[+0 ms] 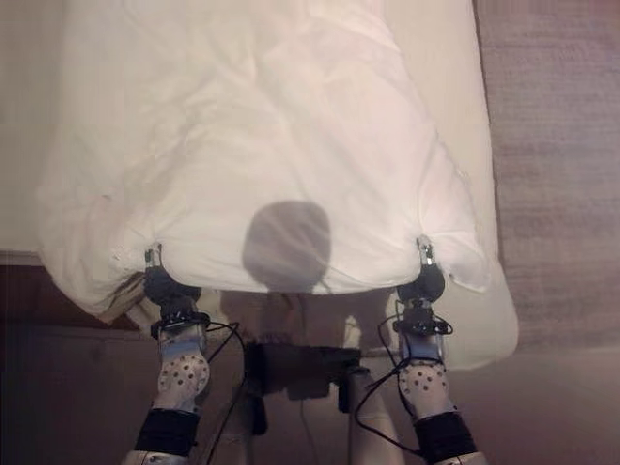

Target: Make the bed

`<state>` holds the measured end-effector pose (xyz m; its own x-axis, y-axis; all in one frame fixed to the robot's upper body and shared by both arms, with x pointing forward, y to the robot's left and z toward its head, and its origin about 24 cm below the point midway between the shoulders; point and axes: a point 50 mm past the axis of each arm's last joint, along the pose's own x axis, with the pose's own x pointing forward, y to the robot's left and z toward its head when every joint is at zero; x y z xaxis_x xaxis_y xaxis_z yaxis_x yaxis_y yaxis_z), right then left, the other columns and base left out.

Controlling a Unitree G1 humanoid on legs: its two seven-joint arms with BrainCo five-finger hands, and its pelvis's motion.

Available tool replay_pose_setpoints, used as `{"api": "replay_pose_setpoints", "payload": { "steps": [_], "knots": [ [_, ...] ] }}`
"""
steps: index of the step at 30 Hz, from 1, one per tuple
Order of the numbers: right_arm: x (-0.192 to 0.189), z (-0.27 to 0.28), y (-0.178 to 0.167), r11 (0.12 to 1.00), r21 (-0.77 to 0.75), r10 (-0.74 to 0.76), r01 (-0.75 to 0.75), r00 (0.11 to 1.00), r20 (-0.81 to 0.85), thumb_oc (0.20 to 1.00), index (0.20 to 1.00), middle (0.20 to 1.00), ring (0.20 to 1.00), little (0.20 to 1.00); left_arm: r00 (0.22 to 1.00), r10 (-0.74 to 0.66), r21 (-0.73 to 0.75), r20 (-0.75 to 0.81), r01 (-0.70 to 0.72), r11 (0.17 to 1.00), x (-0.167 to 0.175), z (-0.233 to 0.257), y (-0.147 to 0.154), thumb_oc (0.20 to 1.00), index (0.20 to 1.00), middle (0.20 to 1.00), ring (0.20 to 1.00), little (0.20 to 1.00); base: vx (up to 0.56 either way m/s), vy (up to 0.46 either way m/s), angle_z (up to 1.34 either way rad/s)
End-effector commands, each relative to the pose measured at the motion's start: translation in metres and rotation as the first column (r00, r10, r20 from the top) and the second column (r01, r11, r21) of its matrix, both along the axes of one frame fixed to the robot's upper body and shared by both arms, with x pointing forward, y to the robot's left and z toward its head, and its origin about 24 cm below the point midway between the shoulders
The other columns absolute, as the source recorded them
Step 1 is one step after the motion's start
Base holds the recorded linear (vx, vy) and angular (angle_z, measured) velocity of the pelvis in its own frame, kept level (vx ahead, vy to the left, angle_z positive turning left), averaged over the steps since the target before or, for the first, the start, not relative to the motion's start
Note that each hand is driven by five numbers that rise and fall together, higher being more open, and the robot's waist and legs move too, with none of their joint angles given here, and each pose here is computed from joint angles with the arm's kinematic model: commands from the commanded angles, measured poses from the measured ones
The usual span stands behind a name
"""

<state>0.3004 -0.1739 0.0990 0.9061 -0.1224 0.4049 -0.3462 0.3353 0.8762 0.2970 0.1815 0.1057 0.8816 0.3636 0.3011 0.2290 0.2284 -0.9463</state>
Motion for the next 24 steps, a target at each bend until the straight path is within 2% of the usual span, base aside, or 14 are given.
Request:
{"api": "replay_pose_setpoints", "payload": {
  "steps": [1,5,9,13,15,17,18,24],
  "knots": [
    [-0.011,-0.002,-0.013,0.995,-0.002,-0.095,0.096,0.995,0.020,0.200,0.200,0.200,0.200,0.200,0.968,0.000,0.082,0.250,-0.021,0.996,-0.011,0.043,0.002,0.200,0.200,0.200,0.200,0.200,-0.01,0.112,0.14],
    [-0.011,-0.023,-0.023,0.987,0.024,-0.154,0.157,0.983,-0.105,0.200,0.200,0.200,0.200,0.200,0.953,-0.013,0.113,0.301,-0.022,0.993,-0.018,0.054,0.004,0.200,0.200,0.200,0.200,0.200,-0.03,0.303,0.04],
    [-0.010,-0.025,-0.025,0.983,0.034,-0.175,0.182,0.974,-0.147,0.200,0.200,0.200,0.200,0.200,0.951,-0.023,0.152,0.309,-0.026,0.988,-0.019,0.060,0.005,0.200,0.200,0.200,0.200,0.200,-0.02,0.445,0.14],
    [-0.009,-0.023,-0.026,0.981,0.037,-0.181,0.189,0.971,-0.156,0.200,0.200,0.200,0.200,0.200,0.955,-0.096,0.212,0.279,0.037,0.977,-0.014,0.057,-0.006,0.200,0.200,0.200,0.200,0.200,0.00,0.579,0.26],
    [-0.015,-0.036,-0.028,0.982,0.041,-0.172,0.183,0.965,-0.200,0.200,0.200,0.200,0.200,0.200,0.971,-0.170,0.301,0.170,0.113,0.947,-0.012,0.039,-0.018,0.200,0.200,0.200,0.200,0.200,0.20,1.002,0.57],
    [-0.018,-0.039,-0.026,0.985,0.036,-0.160,0.171,0.966,-0.202,0.200,0.200,0.200,0.200,0.200,0.971,-0.190,0.300,0.146,0.140,0.944,-0.012,0.034,-0.021,0.200,0.200,0.200,0.200,0.200,0.12,0.567,0.02],
    [-0.017,-0.040,-0.020,0.989,0.040,-0.132,0.143,0.971,-0.200,0.200,0.200,0.200,0.200,0.200,0.979,-0.186,0.339,0.086,0.147,0.929,-0.013,0.024,-0.020,0.200,0.200,0.200,0.200,0.200,0.04,0.320,-0.29],
    [-0.021,-0.044,-0.014,0.995,0.002,-0.101,0.104,0.969,-0.225,0.200,0.200,0.200,0.200,0.200,0.985,-0.171,0.318,0.014,0.158,0.935,-0.016,0.016,-0.020,0.200,0.200,0.200,0.200,0.200,-0.05,0.270,-0.36]
  ]
}}
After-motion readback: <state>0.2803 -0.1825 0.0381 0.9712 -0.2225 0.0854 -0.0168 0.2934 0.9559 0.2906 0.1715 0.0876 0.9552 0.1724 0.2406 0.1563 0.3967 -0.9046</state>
